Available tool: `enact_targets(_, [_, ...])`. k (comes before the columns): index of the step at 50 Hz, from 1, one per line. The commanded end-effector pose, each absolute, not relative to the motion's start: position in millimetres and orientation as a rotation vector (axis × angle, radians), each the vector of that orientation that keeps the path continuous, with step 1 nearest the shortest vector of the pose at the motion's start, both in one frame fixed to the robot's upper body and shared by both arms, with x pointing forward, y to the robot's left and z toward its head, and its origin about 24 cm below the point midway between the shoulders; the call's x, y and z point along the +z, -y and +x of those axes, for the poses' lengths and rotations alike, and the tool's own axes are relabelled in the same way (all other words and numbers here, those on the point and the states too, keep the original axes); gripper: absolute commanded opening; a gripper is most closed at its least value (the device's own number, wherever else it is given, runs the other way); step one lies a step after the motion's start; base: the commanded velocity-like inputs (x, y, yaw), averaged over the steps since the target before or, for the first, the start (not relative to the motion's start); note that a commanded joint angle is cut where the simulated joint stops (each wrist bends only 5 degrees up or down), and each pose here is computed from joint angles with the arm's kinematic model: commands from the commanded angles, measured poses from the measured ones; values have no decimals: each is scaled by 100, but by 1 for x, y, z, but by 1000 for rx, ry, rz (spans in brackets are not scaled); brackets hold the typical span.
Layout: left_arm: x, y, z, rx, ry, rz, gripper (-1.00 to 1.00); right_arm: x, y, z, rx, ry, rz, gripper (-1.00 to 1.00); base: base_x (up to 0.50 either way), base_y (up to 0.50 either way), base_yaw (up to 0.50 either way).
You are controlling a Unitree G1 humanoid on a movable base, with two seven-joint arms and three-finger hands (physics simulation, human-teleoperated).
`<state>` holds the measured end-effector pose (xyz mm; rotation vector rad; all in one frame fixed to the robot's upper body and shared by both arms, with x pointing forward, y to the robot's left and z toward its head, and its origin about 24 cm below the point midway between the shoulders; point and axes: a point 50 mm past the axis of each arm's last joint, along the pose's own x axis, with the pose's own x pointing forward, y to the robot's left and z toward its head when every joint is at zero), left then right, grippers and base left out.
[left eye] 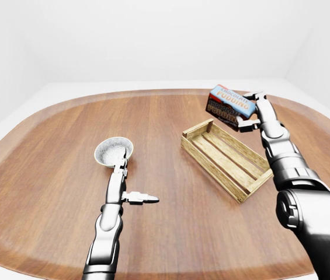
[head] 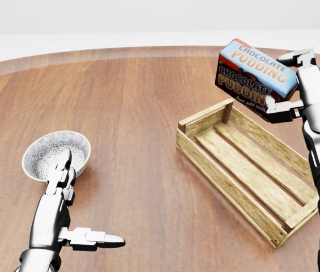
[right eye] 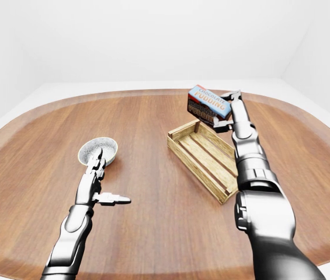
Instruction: Pick up the chocolate pudding and put it in the tray.
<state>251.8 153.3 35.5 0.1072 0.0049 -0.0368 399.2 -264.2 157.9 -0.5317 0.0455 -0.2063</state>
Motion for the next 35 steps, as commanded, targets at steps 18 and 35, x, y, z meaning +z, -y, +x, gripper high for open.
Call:
enact_targets(18, [34, -155, 254, -31, -24, 54, 100, 146, 276, 397, -348, -107, -423, -100, 0, 0, 0])
enact_targets(35, [36, -156, 254, -27, -25, 50, 100, 104, 270, 387, -379, -197, -258, -100, 0, 0, 0])
